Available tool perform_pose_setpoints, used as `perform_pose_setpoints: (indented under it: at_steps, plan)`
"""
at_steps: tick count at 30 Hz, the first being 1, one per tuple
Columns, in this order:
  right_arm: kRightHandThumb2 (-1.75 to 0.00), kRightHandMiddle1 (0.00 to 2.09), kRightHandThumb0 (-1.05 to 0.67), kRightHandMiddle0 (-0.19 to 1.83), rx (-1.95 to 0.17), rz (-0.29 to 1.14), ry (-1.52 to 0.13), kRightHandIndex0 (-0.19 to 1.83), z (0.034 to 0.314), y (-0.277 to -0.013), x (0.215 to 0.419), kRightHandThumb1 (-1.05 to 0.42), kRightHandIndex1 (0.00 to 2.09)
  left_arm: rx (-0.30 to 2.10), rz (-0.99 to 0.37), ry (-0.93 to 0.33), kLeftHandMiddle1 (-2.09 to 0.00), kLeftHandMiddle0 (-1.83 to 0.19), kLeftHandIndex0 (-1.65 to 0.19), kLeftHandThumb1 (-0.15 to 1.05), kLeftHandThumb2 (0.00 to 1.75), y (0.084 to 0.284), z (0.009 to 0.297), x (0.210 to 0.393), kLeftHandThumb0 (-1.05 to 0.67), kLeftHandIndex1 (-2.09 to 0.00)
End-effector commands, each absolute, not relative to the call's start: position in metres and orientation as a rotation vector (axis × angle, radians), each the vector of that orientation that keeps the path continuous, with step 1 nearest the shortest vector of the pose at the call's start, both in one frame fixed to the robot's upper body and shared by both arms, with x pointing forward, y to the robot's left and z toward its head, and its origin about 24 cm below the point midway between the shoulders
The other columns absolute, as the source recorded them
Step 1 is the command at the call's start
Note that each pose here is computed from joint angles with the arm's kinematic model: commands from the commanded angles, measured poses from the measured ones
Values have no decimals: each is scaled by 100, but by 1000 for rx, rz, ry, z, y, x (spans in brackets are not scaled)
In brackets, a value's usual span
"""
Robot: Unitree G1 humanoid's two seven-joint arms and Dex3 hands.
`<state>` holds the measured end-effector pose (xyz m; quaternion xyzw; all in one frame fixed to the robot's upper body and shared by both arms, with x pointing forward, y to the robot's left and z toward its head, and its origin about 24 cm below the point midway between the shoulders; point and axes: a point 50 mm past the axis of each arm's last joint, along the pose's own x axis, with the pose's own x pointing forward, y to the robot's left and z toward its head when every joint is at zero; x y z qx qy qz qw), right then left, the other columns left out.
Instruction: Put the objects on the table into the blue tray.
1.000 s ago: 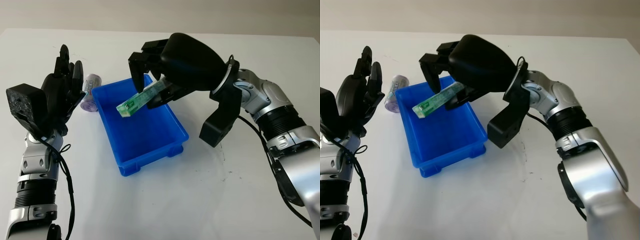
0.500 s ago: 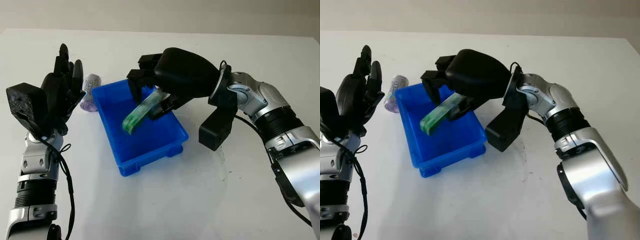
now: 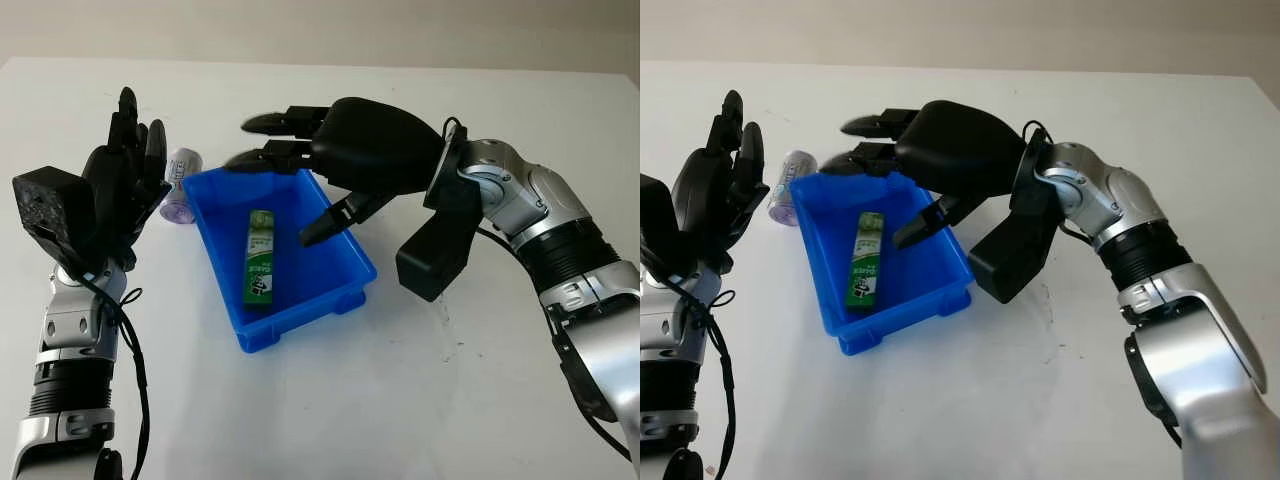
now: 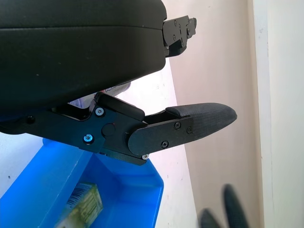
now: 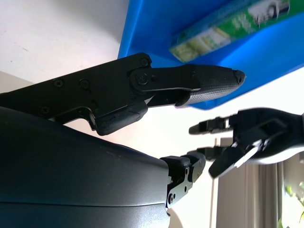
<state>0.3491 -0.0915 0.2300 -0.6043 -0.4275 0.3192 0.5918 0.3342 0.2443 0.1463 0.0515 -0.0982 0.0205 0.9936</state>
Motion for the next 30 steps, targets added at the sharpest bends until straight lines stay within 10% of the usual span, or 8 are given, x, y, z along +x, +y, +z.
perform_pose_setpoints:
  at_steps: [1, 30]
  plan:
    - [-39, 6, -83, 4, -1354, 690, -1002, 1, 235, -98, 349, -105, 0, 115, 46, -208, -3, 19, 19, 105, 64, 245, 149, 334, -76, 0]
    - [-68, 4, -74, -17, -633, 323, -340, -18, 205, -179, 372, -105, 3, 287, 98, -168, -2, 18, 19, 105, 58, 279, 184, 346, -69, 0]
